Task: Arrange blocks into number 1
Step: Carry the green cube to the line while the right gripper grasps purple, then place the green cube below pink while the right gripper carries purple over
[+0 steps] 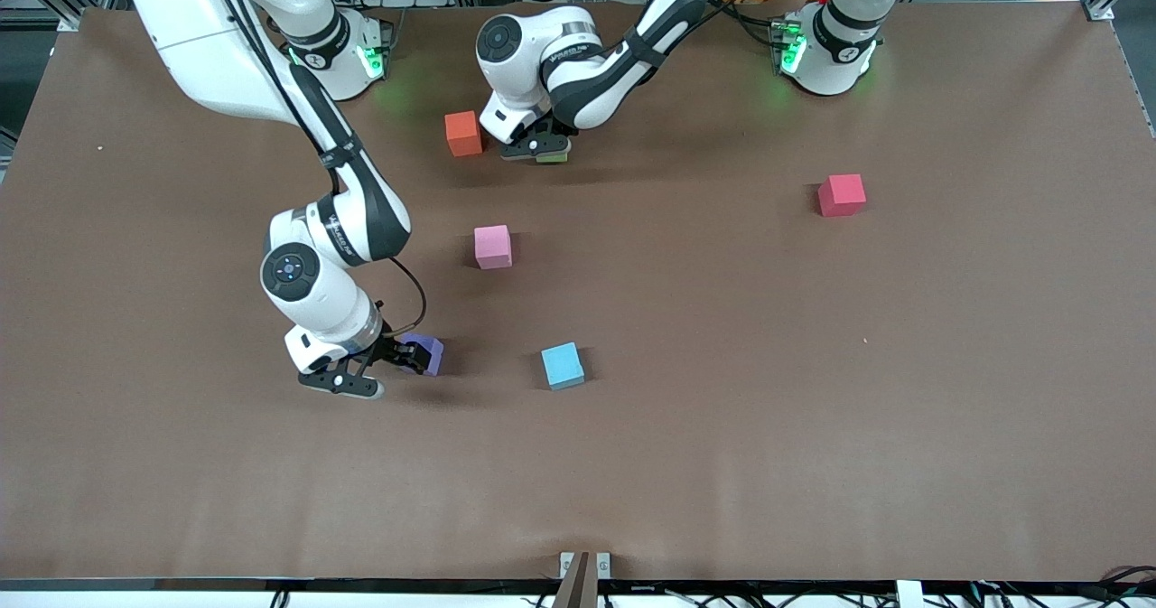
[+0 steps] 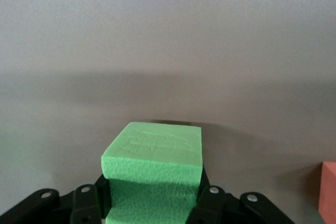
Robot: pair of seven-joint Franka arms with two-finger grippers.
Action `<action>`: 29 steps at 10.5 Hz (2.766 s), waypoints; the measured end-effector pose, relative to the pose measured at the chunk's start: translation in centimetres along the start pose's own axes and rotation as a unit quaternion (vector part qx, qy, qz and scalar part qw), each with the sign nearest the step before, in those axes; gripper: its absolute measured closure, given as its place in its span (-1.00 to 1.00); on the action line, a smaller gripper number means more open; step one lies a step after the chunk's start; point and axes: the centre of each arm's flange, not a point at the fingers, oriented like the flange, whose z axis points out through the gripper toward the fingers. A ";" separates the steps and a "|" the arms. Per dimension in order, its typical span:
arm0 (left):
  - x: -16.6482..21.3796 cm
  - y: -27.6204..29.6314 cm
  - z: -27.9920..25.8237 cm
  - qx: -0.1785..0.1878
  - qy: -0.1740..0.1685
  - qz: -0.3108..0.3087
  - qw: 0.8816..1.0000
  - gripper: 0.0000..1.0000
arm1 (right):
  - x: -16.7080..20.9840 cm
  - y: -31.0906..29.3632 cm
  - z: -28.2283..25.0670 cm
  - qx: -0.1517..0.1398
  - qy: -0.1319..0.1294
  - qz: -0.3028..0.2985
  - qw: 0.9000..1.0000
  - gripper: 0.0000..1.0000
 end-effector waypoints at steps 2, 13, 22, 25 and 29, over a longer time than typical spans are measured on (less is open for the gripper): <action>-0.8 0.2 0.2 0.002 0.000 0.002 1.000 -0.20 | -0.4 -0.8 0.6 -0.001 0.001 -0.008 1.000 -1.00; -1.7 0.8 1.1 0.004 -0.001 0.007 1.000 -0.20 | -1.2 -1.1 3.1 -0.013 -0.001 -0.016 1.000 -0.16; 3.2 -0.2 -1.7 -0.012 0.027 -0.035 0.999 -1.00 | -6.6 3.3 -9.7 0.000 0.021 0.000 1.000 -0.16; 12.3 -4.6 -5.9 -0.021 0.075 -0.112 0.991 -1.00 | -10.7 0.5 -11.6 0.001 0.007 -0.006 1.000 -0.16; 22.1 -10.2 -8.8 -0.032 0.101 -0.167 0.980 -1.00 | -23.1 -12.5 -11.6 0.014 -0.013 -0.024 1.000 -0.16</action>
